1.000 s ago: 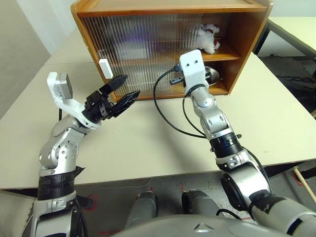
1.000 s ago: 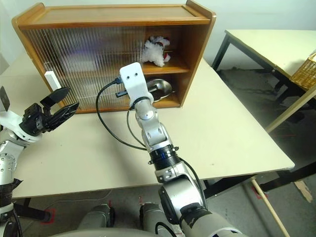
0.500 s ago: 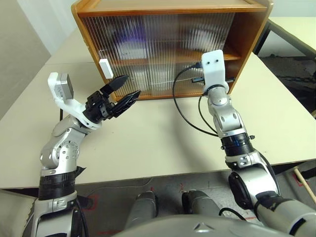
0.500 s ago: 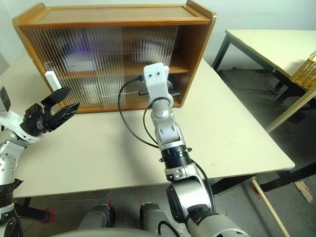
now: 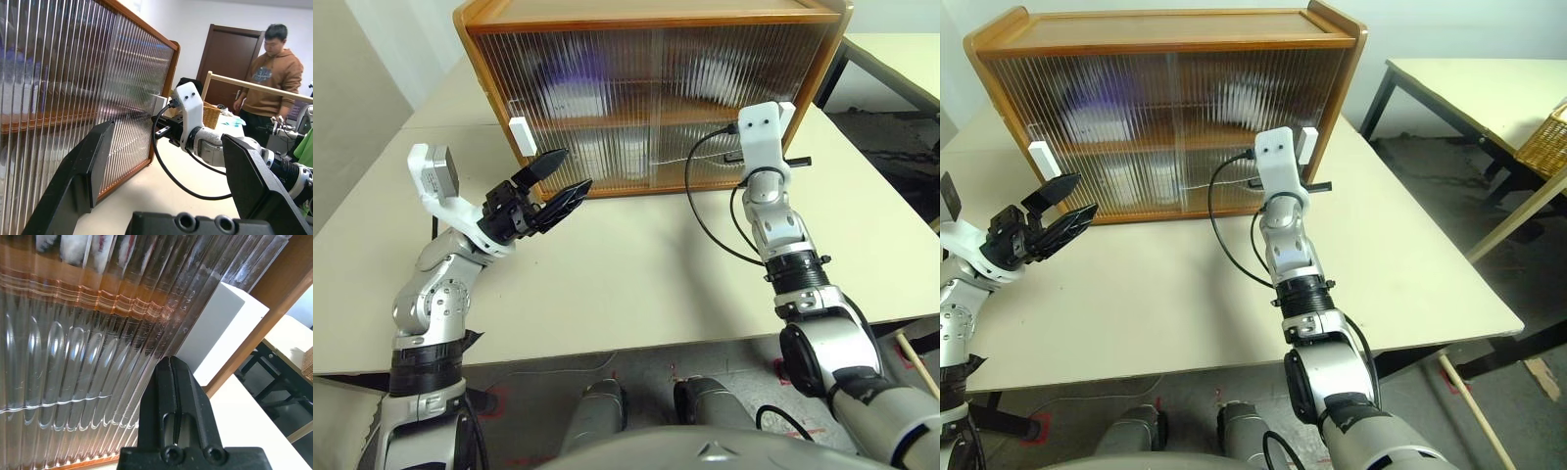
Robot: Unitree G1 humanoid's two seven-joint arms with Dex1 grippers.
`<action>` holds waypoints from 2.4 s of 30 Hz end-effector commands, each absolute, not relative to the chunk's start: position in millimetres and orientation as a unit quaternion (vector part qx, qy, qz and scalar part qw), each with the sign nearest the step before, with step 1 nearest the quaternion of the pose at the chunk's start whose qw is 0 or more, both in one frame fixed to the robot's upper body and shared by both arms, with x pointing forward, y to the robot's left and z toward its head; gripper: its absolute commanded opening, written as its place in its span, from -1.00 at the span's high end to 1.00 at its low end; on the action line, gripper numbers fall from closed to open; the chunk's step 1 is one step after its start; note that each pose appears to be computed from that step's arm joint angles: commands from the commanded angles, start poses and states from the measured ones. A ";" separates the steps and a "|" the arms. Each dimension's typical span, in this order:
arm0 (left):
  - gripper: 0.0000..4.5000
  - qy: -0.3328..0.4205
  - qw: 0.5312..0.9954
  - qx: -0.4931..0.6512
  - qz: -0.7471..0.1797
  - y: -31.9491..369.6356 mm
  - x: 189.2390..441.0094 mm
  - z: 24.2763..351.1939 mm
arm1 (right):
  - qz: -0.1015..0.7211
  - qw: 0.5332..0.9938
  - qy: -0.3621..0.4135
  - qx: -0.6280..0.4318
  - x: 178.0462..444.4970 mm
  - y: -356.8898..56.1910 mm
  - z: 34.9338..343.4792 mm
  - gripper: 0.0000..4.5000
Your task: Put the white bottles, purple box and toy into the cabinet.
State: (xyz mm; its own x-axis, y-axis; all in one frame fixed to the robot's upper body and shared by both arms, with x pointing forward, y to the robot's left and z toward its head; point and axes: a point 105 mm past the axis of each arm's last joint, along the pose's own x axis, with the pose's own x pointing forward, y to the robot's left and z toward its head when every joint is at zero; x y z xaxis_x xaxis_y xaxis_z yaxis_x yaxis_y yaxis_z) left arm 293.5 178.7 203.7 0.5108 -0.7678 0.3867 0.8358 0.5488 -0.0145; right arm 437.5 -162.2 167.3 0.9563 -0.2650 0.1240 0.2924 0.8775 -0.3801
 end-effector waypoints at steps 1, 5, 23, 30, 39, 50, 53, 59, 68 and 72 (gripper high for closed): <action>-1.00 -0.168 0.863 -0.094 -0.467 176.9 293.5 202.2 | -0.172 0.960 -0.039 -0.216 439.3 -175.9 171.8 0.99; -1.00 -0.169 0.862 -0.094 -0.469 176.1 294.3 202.5 | -0.200 0.952 -0.038 -0.228 439.2 -188.9 173.4 0.99; -1.00 -0.169 0.862 -0.096 -0.469 175.8 295.4 202.1 | -0.087 0.971 -0.048 -0.216 420.8 -162.6 169.5 0.92; -1.00 -0.168 0.863 -0.097 -0.467 177.1 295.0 201.1 | -0.027 0.981 -0.046 -0.189 399.1 -151.7 173.6 -0.08; -1.00 -0.158 0.877 -0.111 -0.439 191.3 290.5 189.0 | 0.083 0.995 0.007 -0.053 373.1 -168.3 149.3 -0.99; -1.00 -0.117 0.946 -0.137 -0.271 253.8 275.5 132.7 | 0.028 0.998 -0.038 -0.034 353.7 -231.4 122.1 -0.99; -1.00 -0.100 0.971 -0.118 -0.181 280.7 274.4 112.4 | 0.019 0.999 -0.043 -0.022 354.4 -243.3 114.3 -0.99; -1.00 -0.103 0.992 -0.065 -0.017 323.9 271.2 90.9 | 0.036 0.998 -0.057 -0.003 358.0 -248.5 106.7 -0.99; -1.00 -0.086 0.991 -0.005 0.105 345.8 271.0 65.0 | 0.048 0.997 -0.065 0.003 356.7 -241.6 90.5 -0.99; -1.00 -0.086 0.991 -0.002 0.102 339.8 268.9 58.0 | 0.047 0.996 -0.072 0.003 352.9 -241.6 90.2 -0.99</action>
